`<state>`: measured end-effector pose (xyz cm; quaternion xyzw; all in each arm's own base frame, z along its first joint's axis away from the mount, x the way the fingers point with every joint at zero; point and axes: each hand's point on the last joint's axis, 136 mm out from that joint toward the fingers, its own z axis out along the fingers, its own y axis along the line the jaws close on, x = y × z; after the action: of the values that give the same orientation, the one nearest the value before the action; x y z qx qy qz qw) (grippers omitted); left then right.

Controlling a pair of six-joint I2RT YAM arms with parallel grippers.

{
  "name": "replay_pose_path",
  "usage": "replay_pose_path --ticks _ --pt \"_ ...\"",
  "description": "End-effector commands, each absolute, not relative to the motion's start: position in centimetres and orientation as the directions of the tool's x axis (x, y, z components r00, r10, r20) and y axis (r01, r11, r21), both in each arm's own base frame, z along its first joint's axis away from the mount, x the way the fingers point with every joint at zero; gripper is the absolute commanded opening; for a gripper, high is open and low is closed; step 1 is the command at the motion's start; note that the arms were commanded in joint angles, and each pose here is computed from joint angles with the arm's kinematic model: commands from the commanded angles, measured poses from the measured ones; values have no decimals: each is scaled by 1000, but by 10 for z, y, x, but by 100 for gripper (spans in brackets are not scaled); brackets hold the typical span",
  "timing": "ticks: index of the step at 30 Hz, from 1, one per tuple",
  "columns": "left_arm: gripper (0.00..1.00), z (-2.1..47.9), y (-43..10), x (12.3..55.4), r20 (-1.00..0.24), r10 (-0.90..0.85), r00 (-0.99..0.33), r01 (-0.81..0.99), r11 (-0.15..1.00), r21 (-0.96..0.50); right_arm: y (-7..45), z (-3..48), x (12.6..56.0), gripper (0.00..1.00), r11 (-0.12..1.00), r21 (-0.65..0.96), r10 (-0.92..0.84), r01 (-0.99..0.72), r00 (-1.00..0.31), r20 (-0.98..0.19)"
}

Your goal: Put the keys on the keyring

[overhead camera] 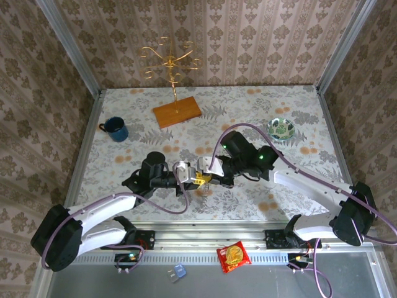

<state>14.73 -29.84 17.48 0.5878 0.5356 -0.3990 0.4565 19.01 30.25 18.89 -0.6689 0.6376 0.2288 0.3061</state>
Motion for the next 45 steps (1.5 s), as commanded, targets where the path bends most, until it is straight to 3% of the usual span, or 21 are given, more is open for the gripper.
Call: replay_pose_path --ticks 1,4,6,14,20,27,30,32,41,45 --pt "2 194 -304 154 -961 224 160 987 -7 162 310 197 178 0 -49 -103 -700 -994 108 -706" --pt "0 196 -303 152 -967 199 161 986 -2 164 310 209 186 21 20 -101 -633 -995 66 -771" --pt "0 197 -302 151 -971 179 159 987 5 162 305 217 193 30 77 -71 -564 -994 15 -826" --pt "0 203 -302 147 -986 77 147 989 13 149 299 208 195 35 155 33 -447 -987 -99 -889" --pt "0 203 -303 145 -990 52 134 991 0 134 301 199 197 29 158 53 -441 -986 -118 -890" --pt "3 205 -303 147 -991 39 130 991 16 130 303 199 195 0 137 52 -444 -989 -108 -889" --pt "18 204 -302 152 -990 52 127 990 48 130 301 201 193 0 126 36 -467 -991 -91 -879" --pt "21 202 -301 154 -989 77 130 989 57 134 298 201 193 0 122 17 -495 -992 -76 -866" --pt "20 185 -302 152 -953 264 147 989 -17 147 293 191 190 0 52 -61 -671 -997 11 -742" --pt "14 184 -303 153 -945 286 161 987 -30 159 299 197 185 0 14 -60 -676 -998 35 -736"
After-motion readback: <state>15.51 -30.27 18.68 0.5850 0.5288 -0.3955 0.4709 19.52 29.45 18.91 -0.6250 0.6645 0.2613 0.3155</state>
